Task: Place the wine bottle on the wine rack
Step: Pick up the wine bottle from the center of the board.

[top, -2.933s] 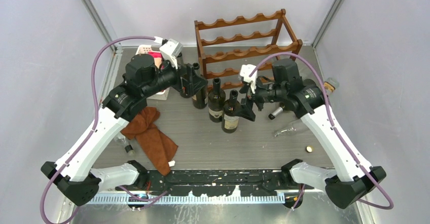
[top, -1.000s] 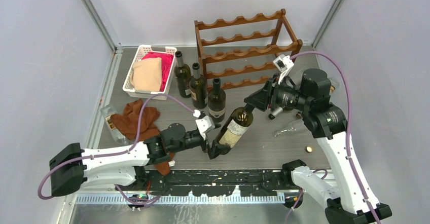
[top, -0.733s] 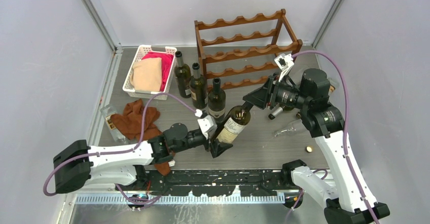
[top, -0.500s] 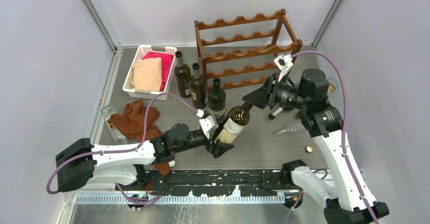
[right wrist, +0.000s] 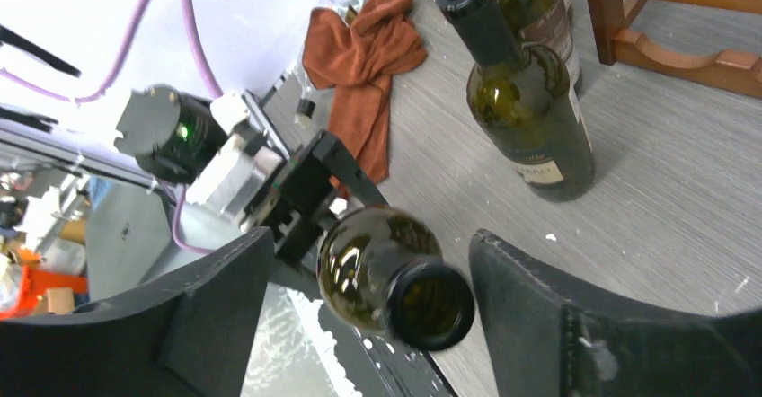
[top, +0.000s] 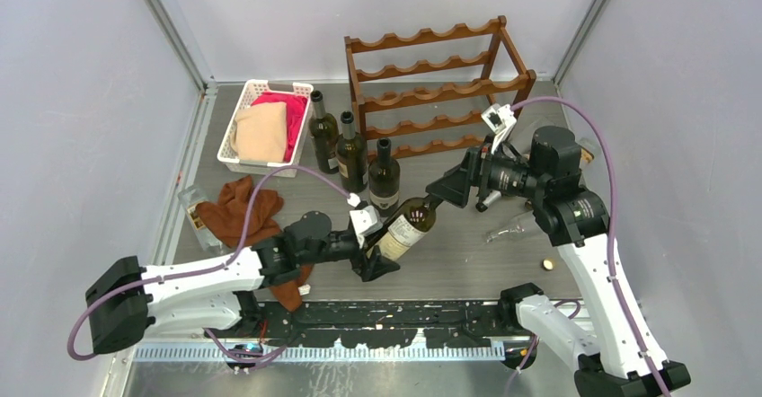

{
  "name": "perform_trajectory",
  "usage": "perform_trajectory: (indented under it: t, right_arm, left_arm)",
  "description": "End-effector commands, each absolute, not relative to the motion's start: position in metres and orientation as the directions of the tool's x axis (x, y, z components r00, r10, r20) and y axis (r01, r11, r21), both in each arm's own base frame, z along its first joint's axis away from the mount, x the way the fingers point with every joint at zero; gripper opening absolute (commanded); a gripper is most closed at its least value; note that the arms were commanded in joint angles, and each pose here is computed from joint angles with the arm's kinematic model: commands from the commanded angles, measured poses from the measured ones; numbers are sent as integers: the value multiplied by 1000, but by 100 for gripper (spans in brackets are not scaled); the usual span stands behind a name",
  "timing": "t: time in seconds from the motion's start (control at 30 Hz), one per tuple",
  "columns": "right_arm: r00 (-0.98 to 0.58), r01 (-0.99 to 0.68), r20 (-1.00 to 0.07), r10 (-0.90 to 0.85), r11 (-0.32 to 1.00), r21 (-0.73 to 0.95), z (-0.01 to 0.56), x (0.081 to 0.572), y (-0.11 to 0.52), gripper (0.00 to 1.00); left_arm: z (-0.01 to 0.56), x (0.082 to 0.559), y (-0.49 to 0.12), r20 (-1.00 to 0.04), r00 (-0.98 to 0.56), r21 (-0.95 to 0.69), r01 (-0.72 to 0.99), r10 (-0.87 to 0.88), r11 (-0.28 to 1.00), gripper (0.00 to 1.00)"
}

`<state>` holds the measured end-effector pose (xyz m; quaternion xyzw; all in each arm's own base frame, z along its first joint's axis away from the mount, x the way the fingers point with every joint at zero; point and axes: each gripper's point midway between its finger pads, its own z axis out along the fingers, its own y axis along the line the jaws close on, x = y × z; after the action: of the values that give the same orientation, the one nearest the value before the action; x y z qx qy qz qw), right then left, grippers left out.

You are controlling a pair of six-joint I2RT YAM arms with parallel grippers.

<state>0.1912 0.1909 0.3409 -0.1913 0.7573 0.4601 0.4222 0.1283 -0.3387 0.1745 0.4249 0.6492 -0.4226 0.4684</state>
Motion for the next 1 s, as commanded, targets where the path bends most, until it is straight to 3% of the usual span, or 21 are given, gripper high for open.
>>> perform_trajectory:
  t: [0.0, 0.4, 0.53, 0.77, 0.97]
  right_arm:
    - [-485, -748, -875, 0, 518, 415, 341, 178, 182, 89]
    - [-180, -889, -951, -251, 455, 48, 358, 182, 171, 96]
    - [-58, -955, -957, -285, 296, -30, 349, 170, 181, 96]
    - [200, -978, -902, -384, -17, -210, 287, 139, 179, 99]
    - [251, -968, -828, -502, -150, -202, 247, 135, 176, 98]
  left_arm:
    - [210, 124, -328, -980, -171, -148, 967, 98, 208, 0]
    - [184, 112, -308, -933, -174, -158, 984, 314, 78, 0]
    - [180, 111, -311, -929, -137, -132, 990, 343, 38, 0]
    - [171, 111, -314, -906, -108, -125, 992, 408, -13, 0]
    - [168, 111, -320, -893, -99, -135, 990, 438, -51, 0]
